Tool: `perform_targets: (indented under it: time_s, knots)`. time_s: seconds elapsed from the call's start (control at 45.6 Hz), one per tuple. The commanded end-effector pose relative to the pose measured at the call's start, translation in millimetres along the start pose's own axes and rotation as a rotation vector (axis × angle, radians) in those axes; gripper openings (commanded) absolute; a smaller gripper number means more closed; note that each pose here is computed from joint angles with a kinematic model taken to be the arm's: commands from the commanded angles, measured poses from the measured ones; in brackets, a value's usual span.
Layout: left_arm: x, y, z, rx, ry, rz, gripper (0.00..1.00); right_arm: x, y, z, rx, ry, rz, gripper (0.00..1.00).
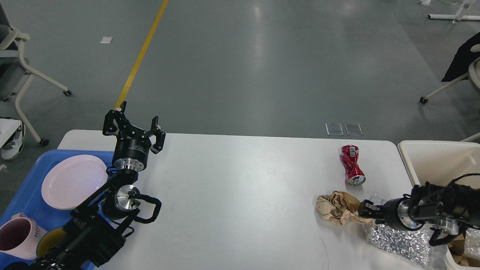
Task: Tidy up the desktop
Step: 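Lower the right gripper onto the crinkled foil bag and grasp it, then lift the foil bag and crumpled paper and drop them into the white bin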
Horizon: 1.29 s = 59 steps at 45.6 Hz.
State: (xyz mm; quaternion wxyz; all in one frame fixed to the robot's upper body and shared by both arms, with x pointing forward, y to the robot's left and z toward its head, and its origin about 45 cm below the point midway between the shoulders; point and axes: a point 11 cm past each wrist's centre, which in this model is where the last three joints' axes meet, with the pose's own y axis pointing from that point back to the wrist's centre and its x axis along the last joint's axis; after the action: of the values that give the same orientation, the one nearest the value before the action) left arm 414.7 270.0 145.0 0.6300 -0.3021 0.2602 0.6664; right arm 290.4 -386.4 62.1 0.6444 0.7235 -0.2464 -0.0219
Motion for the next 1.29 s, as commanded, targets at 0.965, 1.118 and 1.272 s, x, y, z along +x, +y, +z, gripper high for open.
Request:
perform_targets:
  time_s: [0.965,1.118,1.272]
  knots:
    - [0,0,0,0.0,0.001,0.0,0.96,106,113,25,-0.075,0.157,0.154,0.0]
    - [0,0,0,0.0,0.0,0.001,0.96,135,185,-53,0.069,0.17,0.056,0.0]
    - [0,0,0,-0.001,-0.001,0.0,0.96,128,231,-112,0.15,0.255,-0.023,0.0]
